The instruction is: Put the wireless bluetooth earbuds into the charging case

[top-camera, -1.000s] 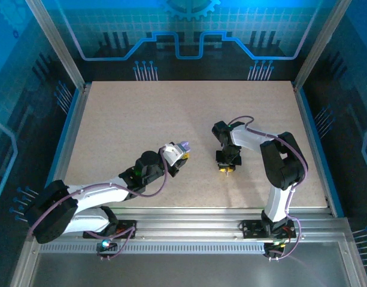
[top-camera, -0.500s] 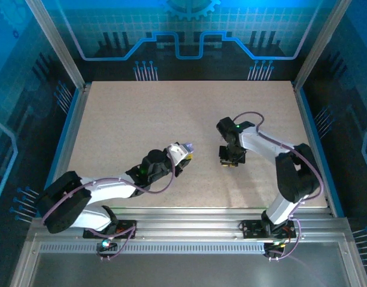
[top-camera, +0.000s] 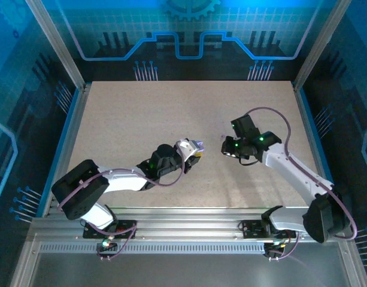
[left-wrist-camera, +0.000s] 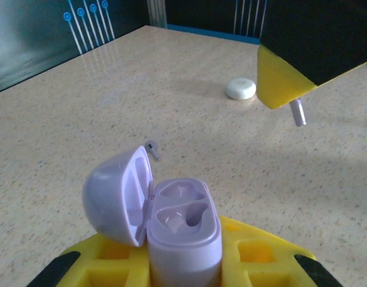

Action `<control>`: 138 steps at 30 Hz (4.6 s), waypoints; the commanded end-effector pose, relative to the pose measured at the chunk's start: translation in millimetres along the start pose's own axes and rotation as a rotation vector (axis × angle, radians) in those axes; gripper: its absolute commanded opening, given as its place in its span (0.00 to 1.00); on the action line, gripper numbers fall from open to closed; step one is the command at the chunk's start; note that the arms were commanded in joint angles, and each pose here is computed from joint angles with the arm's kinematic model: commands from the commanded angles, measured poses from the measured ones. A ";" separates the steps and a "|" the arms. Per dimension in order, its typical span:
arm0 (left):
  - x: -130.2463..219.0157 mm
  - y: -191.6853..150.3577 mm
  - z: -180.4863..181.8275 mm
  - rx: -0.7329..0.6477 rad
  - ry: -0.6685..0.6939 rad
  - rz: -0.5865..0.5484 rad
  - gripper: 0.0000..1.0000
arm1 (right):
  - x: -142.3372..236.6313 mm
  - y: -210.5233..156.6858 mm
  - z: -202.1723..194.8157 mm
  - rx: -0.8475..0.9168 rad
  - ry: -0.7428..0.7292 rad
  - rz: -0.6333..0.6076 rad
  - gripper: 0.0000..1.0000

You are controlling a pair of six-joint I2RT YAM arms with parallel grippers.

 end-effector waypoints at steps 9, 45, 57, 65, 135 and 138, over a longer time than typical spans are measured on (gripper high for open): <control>-16.0 27.5 -12.4 0.017 -0.135 -0.114 0.17 | 28.4 0.1 13.7 0.035 0.252 -0.246 0.19; -5.4 38.9 -20.4 0.014 -0.202 -0.221 0.18 | 27.2 -3.6 48.8 0.257 0.523 -0.371 0.19; -5.3 40.1 -19.5 0.017 -0.191 -0.226 0.18 | 30.8 -11.4 42.5 0.286 0.480 -0.344 0.19; -5.0 41.5 -20.0 0.010 -0.195 -0.232 0.18 | 25.6 -14.2 43.0 0.295 0.493 -0.310 0.19; 14.3 46.9 -5.7 -0.006 -0.050 -0.200 0.18 | 70.3 9.8 20.0 0.286 0.363 -0.247 0.38; 15.5 46.4 3.9 0.048 -0.026 -0.196 0.17 | 66.8 15.1 16.1 0.264 0.327 -0.216 0.38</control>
Point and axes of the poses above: each hand's point on the last joint's axis, 136 mm out from that joint toward the fingers, its own x axis back along the fingers, its own z axis along the line the jaws close on, y = z × x, the point moved 9 cm from there along x, back along the fingers, and after that the axes turned 9 degrees about x, right-handed, at the moved point
